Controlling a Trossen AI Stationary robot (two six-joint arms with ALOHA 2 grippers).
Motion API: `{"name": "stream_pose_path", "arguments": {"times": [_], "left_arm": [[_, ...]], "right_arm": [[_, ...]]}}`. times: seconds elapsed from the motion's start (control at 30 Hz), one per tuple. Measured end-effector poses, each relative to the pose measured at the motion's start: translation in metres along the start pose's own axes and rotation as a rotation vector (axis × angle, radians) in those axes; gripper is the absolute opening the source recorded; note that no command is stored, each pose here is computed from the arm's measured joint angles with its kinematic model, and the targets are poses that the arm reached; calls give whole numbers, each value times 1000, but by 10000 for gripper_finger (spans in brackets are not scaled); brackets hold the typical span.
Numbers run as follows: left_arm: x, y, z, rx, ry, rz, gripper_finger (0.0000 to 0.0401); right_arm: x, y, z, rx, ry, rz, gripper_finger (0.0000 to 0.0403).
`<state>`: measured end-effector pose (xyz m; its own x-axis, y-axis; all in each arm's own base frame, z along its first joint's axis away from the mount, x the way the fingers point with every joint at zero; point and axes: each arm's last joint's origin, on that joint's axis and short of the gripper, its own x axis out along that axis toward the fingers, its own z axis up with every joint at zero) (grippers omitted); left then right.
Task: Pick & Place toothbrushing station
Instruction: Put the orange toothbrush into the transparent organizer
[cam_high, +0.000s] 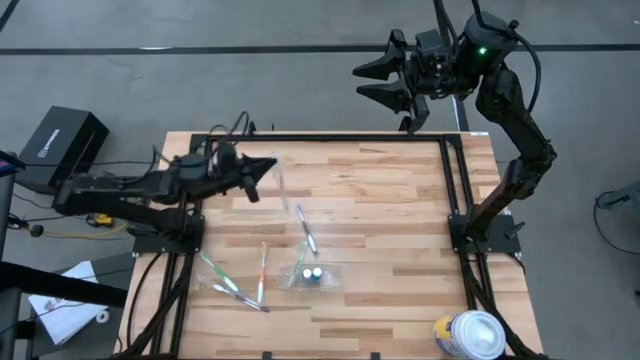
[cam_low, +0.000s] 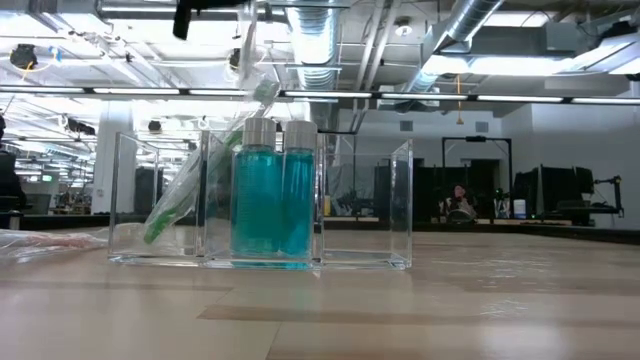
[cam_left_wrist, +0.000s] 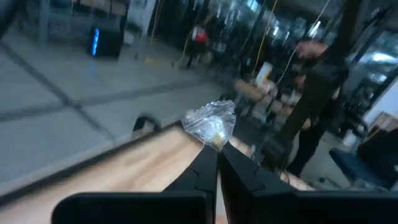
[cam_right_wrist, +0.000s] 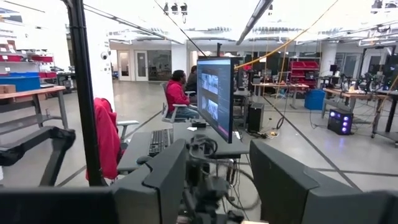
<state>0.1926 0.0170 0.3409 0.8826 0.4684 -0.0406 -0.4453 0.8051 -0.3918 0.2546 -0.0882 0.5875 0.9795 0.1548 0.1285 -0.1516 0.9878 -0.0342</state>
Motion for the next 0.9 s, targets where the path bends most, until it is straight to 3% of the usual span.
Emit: {"name": "stream_pose_path", "arguments": {"times": [0.2, 0.53, 0.9], "left_arm": [[-12, -37, -8, 48, -71, -76, 0], [-25, -85, -69, 151, 38, -24, 0], [-40, -114, -123, 186, 106, -19, 0]], "right_arm": [[0, 0, 0, 17, -1, 9, 168], [0, 0, 0, 77, 0, 9, 168], [0, 0, 0, 89, 0, 9, 168]]}}
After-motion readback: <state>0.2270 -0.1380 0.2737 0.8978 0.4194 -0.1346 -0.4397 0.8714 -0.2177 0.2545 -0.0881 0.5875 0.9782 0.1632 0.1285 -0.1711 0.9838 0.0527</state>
